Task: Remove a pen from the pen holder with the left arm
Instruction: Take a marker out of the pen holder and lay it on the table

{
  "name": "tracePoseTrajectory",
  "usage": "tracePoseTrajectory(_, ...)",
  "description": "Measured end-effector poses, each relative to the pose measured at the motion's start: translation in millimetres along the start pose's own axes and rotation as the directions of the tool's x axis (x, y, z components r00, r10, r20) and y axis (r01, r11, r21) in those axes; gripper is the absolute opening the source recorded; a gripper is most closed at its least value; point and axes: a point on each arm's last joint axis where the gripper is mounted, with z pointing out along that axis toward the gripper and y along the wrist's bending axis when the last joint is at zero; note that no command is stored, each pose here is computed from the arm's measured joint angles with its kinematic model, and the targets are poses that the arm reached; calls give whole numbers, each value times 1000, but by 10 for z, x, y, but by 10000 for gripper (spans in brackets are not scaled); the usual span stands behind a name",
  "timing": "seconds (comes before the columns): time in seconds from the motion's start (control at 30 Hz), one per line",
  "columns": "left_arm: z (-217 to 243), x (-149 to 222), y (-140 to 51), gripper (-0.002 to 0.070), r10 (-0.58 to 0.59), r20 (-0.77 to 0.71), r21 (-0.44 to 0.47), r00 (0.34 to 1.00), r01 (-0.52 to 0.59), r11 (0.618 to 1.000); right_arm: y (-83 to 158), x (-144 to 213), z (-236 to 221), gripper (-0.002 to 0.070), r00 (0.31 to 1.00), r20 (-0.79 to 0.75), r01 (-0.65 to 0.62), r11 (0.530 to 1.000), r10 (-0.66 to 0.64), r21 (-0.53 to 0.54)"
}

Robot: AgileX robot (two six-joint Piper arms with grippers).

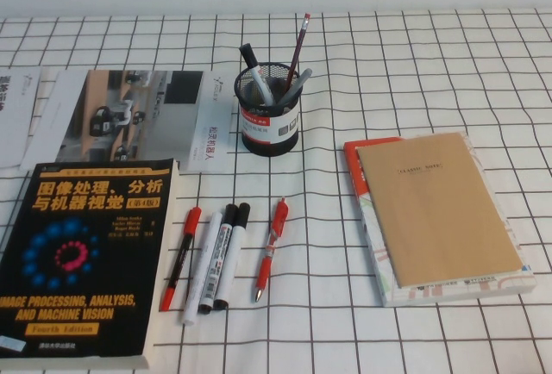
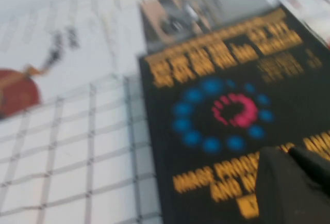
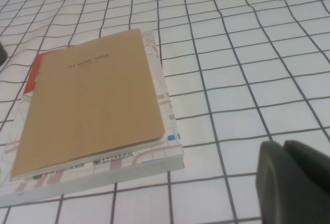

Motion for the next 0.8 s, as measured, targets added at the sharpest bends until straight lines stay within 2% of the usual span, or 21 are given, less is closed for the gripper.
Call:
tracePoseTrajectory(0.1, -67, -27, 36, -2, -8, 76, -70, 997, 14, 997, 0, 0, 0, -17, 1000, 0, 0, 1000, 0, 0)
tracePoseTrajectory(0.37, -84, -20, 83, -2, -32, 73, -155, 997, 43, 987, 0, 0, 0, -16, 1000, 0, 0, 1000, 0, 0)
tracePoseTrajectory(0.57, -78, 51, 58, -2, -50, -5, -132, 999, 49, 990, 0, 0, 0, -17, 1000, 0, 0, 1000, 0, 0)
tracePoseTrajectory(0.8, -75, 74, 18, -2, -146, -24, -91, 989, 143, 986, 0, 0, 0, -17, 1000, 0, 0, 1000, 0, 0)
